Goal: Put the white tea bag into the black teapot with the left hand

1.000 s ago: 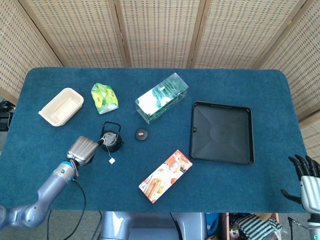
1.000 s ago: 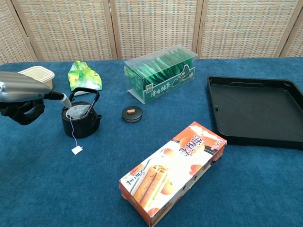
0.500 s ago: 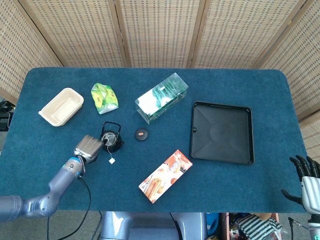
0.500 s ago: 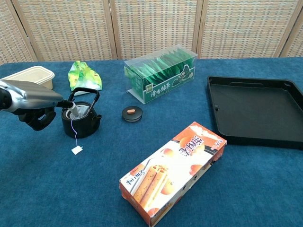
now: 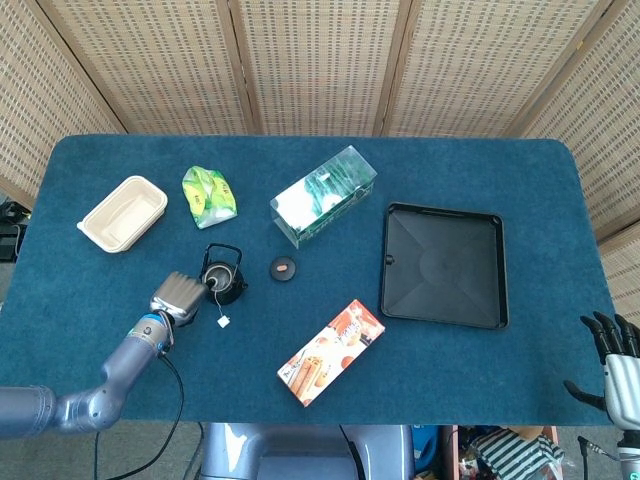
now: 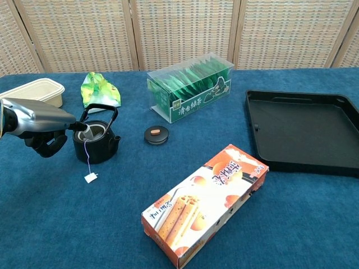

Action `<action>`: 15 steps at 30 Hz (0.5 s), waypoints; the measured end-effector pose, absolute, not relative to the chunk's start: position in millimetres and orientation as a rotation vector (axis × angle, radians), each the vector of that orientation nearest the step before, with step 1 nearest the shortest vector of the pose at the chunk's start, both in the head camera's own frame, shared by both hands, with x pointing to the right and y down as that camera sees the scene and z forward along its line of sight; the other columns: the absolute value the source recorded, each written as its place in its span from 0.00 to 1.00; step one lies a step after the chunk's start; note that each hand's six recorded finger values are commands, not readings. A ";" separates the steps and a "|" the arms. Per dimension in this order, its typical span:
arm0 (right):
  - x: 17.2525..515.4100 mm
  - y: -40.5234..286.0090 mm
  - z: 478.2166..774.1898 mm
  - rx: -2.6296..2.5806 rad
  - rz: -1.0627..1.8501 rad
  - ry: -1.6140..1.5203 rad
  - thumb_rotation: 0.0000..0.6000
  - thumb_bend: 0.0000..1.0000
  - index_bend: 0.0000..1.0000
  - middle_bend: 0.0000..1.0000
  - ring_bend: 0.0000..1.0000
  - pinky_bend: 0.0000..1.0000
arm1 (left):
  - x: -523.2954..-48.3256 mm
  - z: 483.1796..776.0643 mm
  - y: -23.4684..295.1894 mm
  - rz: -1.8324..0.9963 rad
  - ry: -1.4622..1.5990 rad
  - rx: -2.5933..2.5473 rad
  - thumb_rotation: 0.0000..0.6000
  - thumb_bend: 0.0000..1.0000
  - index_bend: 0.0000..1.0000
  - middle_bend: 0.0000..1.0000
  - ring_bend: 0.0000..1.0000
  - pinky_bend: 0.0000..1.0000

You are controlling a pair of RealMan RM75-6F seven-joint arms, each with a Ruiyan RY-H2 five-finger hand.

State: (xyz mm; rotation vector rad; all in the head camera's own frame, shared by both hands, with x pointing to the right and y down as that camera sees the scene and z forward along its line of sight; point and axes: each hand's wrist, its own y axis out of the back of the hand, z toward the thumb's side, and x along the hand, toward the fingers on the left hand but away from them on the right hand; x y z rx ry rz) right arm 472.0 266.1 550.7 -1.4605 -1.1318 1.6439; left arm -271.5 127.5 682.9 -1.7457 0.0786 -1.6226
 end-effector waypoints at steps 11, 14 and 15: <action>470.9 263.4 549.4 -1.457 1.633 -1.126 1.00 0.00 0.17 0.20 0.01 0.12 | -275.9 653.0 121.6 -1.512 0.255 -1.757 1.00 0.94 0.12 0.72 0.66 0.64; 470.8 261.4 548.5 -1.455 1.628 -1.124 1.00 0.00 0.17 0.20 0.01 0.12 | -281.1 641.8 121.0 -1.476 0.337 -1.765 1.00 0.94 0.12 0.68 0.63 0.63; 470.4 260.2 548.3 -1.455 1.624 -1.122 1.00 0.00 0.17 0.20 0.01 0.12 | -283.6 638.0 121.0 -1.466 0.368 -1.766 1.00 0.94 0.12 0.67 0.62 0.62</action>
